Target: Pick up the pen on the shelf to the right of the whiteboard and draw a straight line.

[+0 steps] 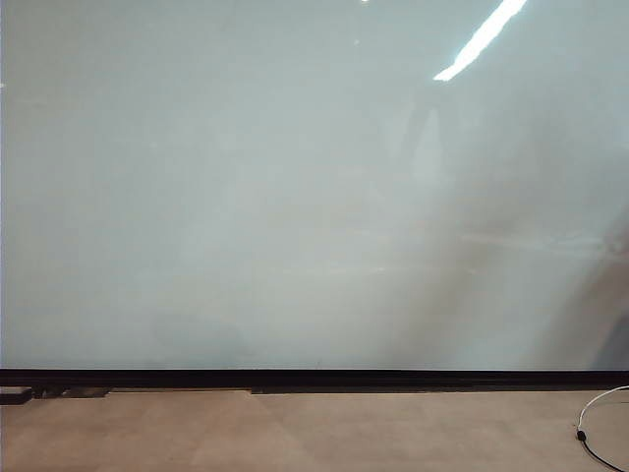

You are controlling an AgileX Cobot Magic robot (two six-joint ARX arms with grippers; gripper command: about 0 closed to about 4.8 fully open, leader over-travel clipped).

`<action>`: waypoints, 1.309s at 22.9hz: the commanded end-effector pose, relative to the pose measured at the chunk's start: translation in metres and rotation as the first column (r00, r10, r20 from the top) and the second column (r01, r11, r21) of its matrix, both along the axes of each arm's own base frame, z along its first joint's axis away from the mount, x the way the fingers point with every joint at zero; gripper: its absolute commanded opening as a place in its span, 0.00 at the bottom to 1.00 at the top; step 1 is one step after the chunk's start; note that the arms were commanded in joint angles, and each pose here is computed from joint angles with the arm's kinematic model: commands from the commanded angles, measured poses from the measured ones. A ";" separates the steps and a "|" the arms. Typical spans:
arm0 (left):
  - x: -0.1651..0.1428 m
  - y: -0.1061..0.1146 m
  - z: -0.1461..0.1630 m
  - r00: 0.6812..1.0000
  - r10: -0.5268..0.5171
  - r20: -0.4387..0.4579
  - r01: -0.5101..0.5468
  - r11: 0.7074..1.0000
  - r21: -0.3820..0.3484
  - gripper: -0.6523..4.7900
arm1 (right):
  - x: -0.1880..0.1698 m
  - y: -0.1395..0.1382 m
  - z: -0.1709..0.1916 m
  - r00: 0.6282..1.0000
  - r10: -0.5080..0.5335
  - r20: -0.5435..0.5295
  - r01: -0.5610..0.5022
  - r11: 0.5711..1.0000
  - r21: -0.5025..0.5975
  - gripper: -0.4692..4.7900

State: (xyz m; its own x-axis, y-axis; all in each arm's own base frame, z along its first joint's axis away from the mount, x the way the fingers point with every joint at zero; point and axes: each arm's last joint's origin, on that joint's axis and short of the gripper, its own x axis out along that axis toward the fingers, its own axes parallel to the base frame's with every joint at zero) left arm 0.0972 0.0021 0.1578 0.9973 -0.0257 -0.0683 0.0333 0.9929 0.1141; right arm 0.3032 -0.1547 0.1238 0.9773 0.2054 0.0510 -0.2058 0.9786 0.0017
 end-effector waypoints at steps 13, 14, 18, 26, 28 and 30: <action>0.000 0.000 0.002 1.000 -0.001 0.009 0.001 1.000 0.001 0.11 | 0.001 0.004 0.003 0.999 0.040 0.017 -0.039 0.999 -0.009 0.24; 0.000 0.000 0.002 1.000 -0.001 0.009 0.001 1.000 0.001 0.11 | 0.001 0.004 0.003 0.999 0.041 0.016 -0.041 0.999 -0.009 0.20; 0.000 0.000 0.002 1.000 -0.001 0.009 0.001 1.000 0.001 0.11 | 0.001 0.005 0.005 0.998 0.059 0.020 -0.059 0.998 -0.013 0.12; 0.000 0.000 0.002 1.000 -0.001 0.009 0.001 1.000 0.001 0.11 | -0.018 -0.016 0.060 0.959 -0.278 0.050 0.277 0.961 0.014 0.08; 0.000 0.000 0.002 1.000 -0.001 0.009 0.001 1.000 0.001 0.11 | -0.022 -0.018 0.066 0.947 -0.321 0.014 0.321 0.947 -0.009 0.08; 0.000 0.000 0.002 1.000 -0.001 0.009 0.001 1.000 0.001 0.11 | -0.030 -0.014 0.072 0.945 -0.327 0.016 0.327 0.945 0.005 0.08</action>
State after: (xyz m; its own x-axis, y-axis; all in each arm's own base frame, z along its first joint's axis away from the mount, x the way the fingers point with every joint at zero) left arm 0.0972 0.0021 0.1578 0.9973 -0.0260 -0.0683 0.0337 0.9929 0.1141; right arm 0.2781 -0.1726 0.1902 0.9911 -0.1237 0.0491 0.1235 0.9923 0.0068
